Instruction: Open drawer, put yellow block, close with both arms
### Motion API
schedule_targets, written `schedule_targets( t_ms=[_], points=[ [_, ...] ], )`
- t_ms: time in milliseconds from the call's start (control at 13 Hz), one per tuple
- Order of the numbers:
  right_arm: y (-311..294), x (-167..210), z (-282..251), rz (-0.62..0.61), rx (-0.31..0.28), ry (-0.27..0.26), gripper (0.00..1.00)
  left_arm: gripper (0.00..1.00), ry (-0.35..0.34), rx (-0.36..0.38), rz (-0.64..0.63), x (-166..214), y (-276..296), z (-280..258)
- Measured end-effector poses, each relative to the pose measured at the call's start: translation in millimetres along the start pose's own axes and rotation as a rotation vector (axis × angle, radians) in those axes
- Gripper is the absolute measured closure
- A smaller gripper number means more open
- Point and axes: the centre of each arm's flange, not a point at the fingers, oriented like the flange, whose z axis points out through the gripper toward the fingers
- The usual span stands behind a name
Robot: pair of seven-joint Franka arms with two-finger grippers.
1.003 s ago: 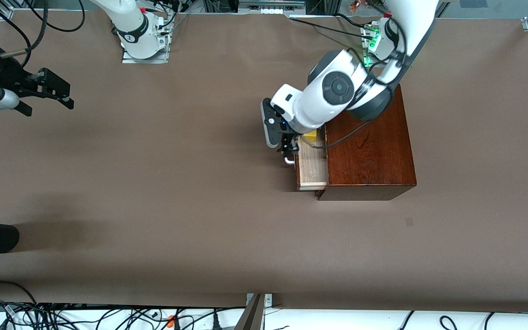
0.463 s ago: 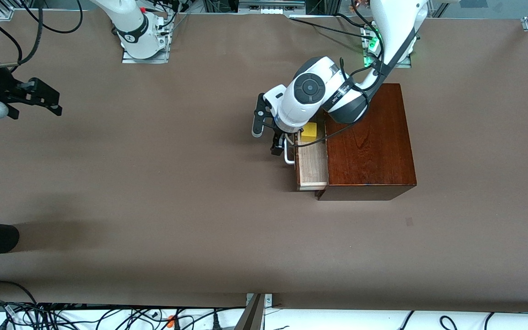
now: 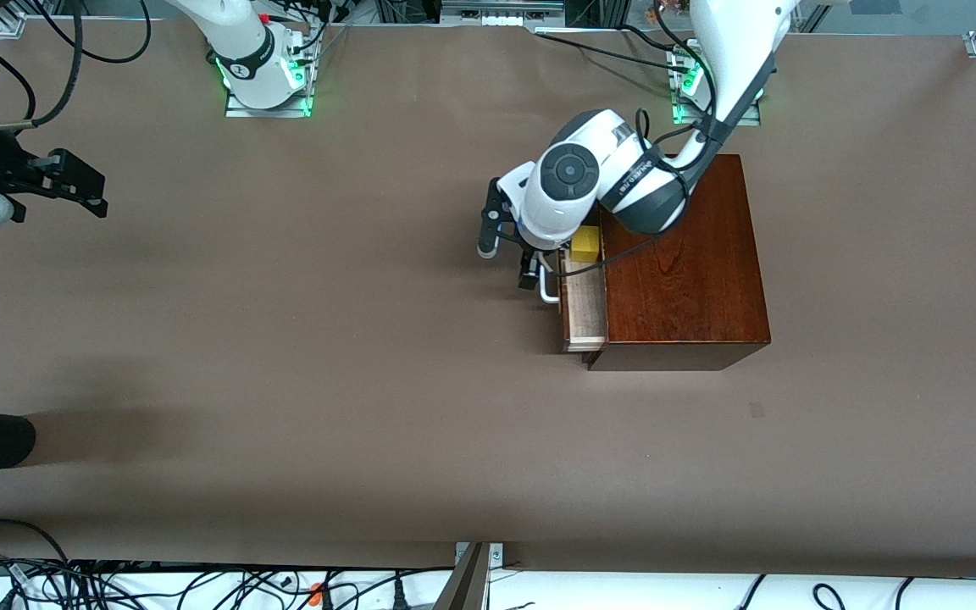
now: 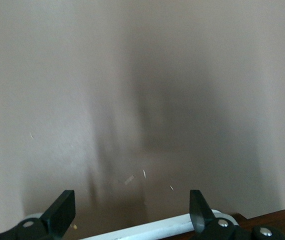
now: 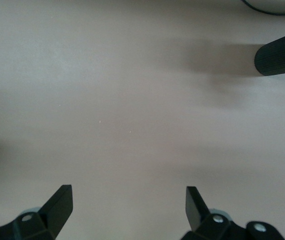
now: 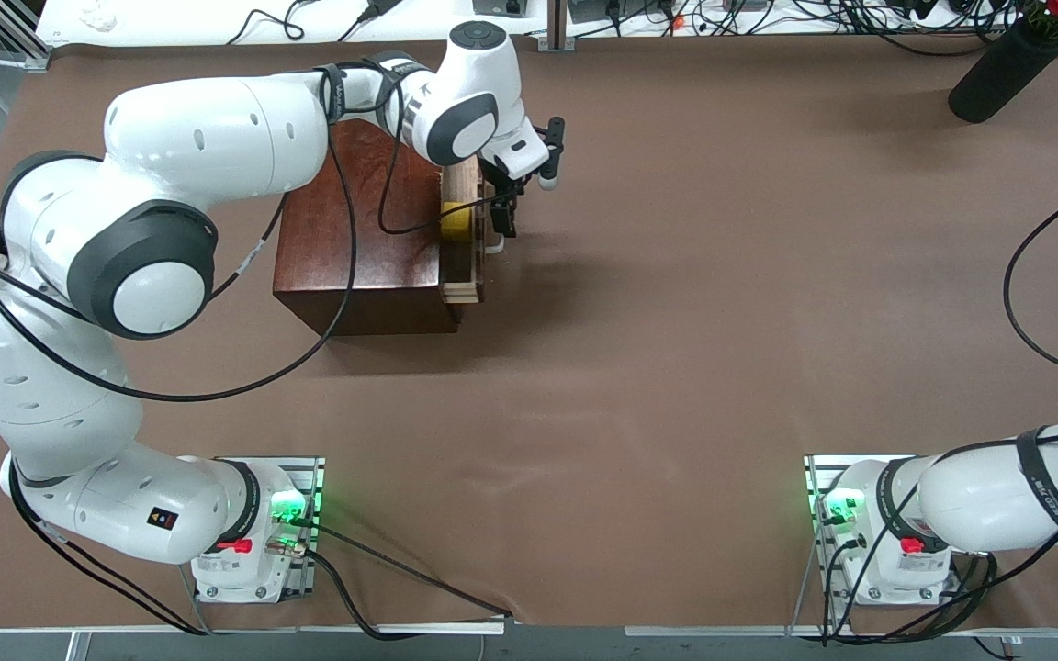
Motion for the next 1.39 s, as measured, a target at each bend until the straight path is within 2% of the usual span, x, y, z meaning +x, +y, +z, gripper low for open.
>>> schedule_targets(
  t_ms=[309, 772, 926, 1080, 1389],
  points=[
    [0.3, 2.5, 3.3, 0.004, 0.012, -0.001, 0.0, 0.0, -0.049, -0.032, -0.054, -45.0, -16.5, -7.9],
    [-8.0, 11.4, 16.7, -0.003, 0.038, -0.011, 0.0, 0.0, -0.038, -0.016, -0.091, -47.5, -18.0, -22.5],
    [-6.2, 12.4, 19.1, 0.001, 0.037, -0.015, 0.0, 0.0, 0.006, -0.013, -0.224, -41.3, -11.0, -57.5],
    [-5.6, 12.7, 19.8, 0.002, 0.036, -0.016, 0.0, 0.0, 0.025, -0.044, -0.37, -35.1, 5.5, -99.7],
    [-4.1, 12.8, 19.8, 0.005, 0.036, -0.015, 0.0, 0.0, -0.065, -0.109, -0.678, -59.6, 17.6, -180.7]
  ],
)
